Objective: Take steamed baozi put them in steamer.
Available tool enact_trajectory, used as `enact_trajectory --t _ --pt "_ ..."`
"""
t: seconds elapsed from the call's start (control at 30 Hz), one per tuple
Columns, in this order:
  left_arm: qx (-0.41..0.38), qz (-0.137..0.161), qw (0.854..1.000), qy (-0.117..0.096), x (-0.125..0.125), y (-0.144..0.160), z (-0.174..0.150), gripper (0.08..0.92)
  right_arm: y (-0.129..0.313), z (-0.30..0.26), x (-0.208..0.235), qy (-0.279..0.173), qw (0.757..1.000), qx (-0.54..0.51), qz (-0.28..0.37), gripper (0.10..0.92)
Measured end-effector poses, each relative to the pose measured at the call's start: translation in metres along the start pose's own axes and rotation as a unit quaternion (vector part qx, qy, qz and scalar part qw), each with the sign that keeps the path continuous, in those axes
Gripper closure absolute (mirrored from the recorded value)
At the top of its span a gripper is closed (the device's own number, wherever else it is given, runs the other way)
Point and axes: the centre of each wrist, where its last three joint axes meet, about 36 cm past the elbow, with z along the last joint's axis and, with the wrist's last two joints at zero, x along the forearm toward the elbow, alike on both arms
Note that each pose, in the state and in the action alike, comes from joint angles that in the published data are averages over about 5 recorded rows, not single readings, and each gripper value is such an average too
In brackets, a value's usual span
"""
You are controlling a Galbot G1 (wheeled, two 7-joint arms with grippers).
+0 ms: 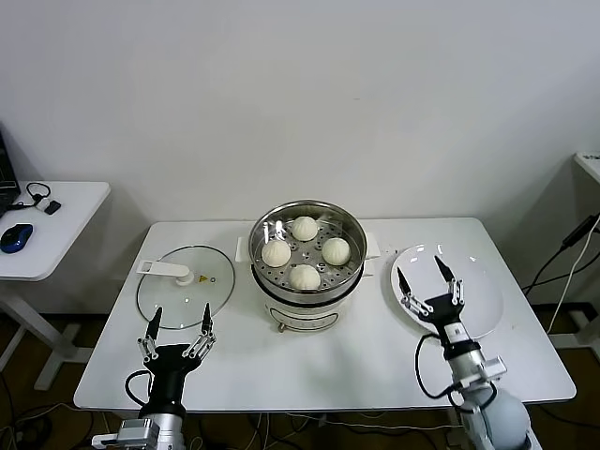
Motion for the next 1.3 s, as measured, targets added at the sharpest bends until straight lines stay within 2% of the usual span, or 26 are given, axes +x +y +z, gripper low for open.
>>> enact_trajectory --t 0.43,1.3 --pt "0.000 -0.001 1.000 0.003 0.002 0.000 0.001 0.177 0.013 0.014 0.048 0.025 0.999 -0.033 0.019 0.200" --pt "0.001 0.000 1.000 0.005 0.007 -0.001 0.002 0.177 0.024 0.016 0.068 0.038 0.998 -0.056 0.016 0.200"
